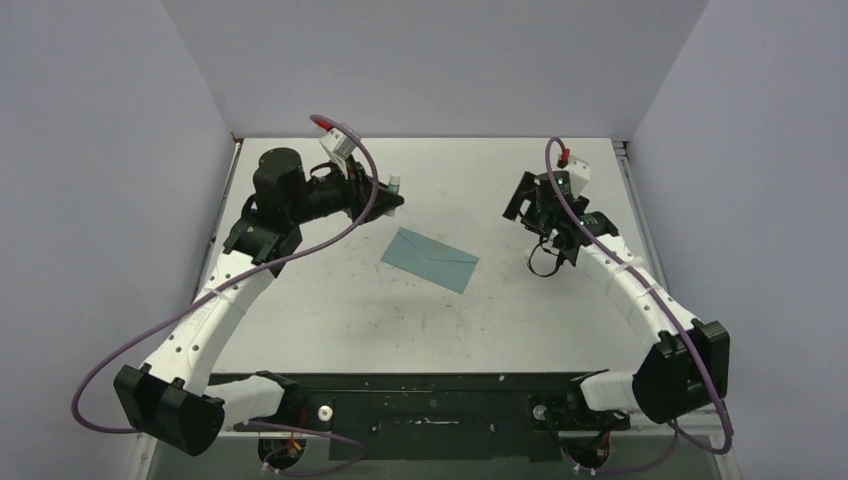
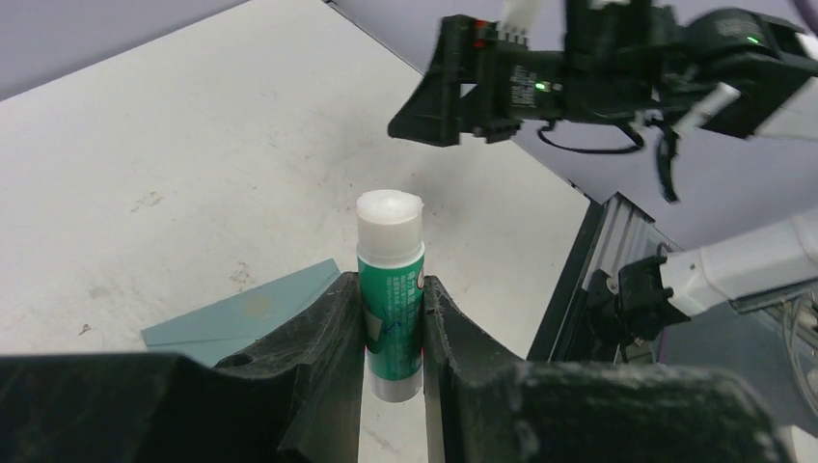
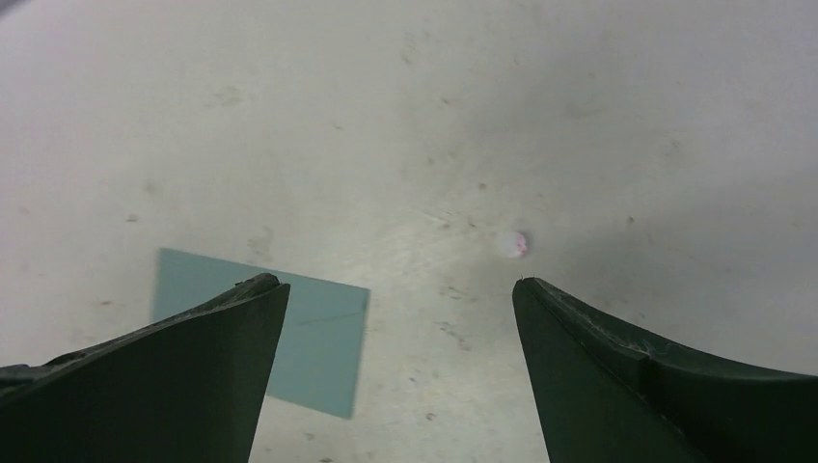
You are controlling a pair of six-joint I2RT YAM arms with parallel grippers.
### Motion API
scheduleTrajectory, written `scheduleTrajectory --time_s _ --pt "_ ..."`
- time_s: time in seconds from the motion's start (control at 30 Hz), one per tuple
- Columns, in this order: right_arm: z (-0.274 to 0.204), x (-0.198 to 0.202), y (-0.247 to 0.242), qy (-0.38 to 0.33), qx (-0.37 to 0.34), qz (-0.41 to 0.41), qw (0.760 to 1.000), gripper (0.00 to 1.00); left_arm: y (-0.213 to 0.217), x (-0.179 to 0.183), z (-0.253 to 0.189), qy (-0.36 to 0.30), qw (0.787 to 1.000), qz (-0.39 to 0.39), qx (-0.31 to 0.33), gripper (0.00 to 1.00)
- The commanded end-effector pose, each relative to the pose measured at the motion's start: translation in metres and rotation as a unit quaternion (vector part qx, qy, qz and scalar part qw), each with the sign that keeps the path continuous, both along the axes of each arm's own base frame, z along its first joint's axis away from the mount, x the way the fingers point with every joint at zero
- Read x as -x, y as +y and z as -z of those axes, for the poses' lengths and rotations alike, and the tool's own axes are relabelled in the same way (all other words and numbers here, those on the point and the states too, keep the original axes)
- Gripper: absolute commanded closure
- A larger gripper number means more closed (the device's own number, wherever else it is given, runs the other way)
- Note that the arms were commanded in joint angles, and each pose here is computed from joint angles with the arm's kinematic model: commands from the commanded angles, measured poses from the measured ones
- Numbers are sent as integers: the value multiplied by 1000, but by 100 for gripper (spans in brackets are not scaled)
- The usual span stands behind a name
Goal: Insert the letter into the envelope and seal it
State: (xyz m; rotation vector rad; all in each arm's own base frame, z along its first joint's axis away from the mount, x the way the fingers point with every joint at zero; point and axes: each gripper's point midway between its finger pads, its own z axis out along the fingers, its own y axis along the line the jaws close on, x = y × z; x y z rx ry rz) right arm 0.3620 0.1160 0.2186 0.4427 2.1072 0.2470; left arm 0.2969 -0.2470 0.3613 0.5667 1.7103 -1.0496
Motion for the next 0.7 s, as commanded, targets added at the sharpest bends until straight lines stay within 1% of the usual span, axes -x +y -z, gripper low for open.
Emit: scheduleTrajectory --time_s 0.0,0.13,0.23,0.33,0.4,0.47,0.6,0.67 --pt "61 11 -33 117 46 -23 992 9 -9 30 -18 -77 994 79 7 100" --pt "94 1 -32 171 34 -86 981 11 -10 34 -16 -97 991 88 14 100" --pt "113 -5 -36 204 53 -97 973 14 -10 34 -14 -98 991 86 15 100" --pt "125 -12 -42 221 67 -84 969 18 -11 33 -11 -94 992 86 13 100" --pt "133 -12 -44 236 71 -78 966 25 -11 33 -9 -91 992 83 13 100" --pt "140 -12 -54 252 91 -57 962 32 -11 32 -7 -89 993 81 12 100" --pt "154 -8 -59 271 107 -52 955 42 -11 32 -3 -84 993 79 11 100" --pt "159 -8 -61 271 110 -52 955 45 -12 32 -2 -82 993 80 11 100"
